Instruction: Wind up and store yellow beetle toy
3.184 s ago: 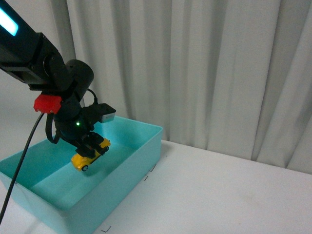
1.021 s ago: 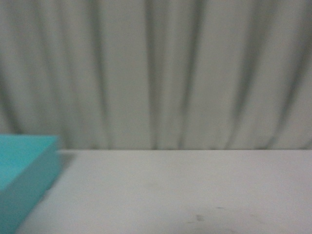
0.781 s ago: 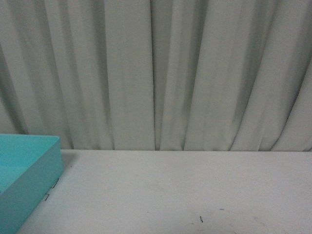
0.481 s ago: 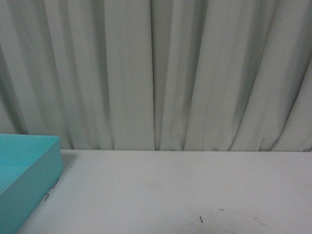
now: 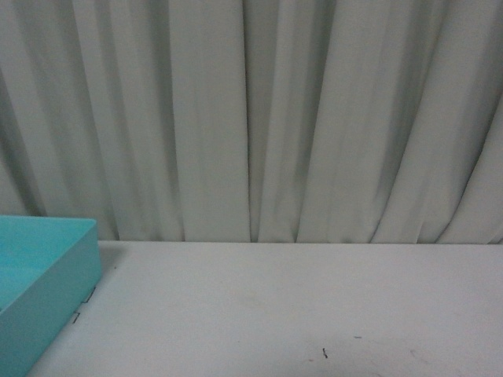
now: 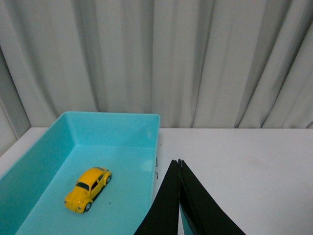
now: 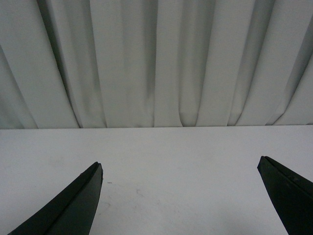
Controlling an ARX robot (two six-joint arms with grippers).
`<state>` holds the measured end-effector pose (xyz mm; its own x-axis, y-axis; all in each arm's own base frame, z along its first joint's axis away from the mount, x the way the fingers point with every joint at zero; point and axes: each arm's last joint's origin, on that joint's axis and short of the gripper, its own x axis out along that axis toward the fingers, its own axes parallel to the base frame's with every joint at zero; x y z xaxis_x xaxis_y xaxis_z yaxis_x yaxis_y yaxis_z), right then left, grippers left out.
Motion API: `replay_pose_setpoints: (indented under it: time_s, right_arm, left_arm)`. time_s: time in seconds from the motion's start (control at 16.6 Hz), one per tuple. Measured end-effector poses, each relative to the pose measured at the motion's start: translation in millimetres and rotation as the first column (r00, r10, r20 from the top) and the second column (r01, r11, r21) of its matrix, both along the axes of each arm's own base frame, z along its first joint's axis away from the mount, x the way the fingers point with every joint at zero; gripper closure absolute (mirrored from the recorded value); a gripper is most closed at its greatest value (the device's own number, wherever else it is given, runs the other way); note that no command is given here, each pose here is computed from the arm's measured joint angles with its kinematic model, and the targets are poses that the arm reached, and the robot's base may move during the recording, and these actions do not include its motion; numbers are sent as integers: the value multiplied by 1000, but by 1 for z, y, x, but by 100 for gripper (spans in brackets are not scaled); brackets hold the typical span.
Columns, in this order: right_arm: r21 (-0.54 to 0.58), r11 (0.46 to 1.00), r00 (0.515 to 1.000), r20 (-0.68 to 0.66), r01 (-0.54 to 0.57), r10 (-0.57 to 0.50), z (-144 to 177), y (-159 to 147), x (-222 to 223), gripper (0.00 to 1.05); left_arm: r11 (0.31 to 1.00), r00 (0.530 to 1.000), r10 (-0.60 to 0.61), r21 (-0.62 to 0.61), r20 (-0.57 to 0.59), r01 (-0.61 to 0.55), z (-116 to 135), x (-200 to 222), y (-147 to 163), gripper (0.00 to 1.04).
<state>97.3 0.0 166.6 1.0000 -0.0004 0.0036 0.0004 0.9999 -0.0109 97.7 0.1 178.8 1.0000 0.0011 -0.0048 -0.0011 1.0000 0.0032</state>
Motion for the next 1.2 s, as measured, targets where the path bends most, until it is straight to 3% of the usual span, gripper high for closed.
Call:
replay_pose_setpoints:
  time_s: [0.3,0.9,1.2]
  right_arm:
    - [0,1000,1000,0,0,0,0,0,0,7]
    - [0,1000,1000,0,0,0,0,0,0,7]
    - [0,1000,1000,0,0,0,0,0,0,7]
  left_arm:
    - [1000,1000,-1,0,-2,1,-13,0,0,103]
    - [1000,1000,0,0,10,0,-12,-1,0,103]
    - [1000,1000,0,-1,10,0,-12,-1,0,46]
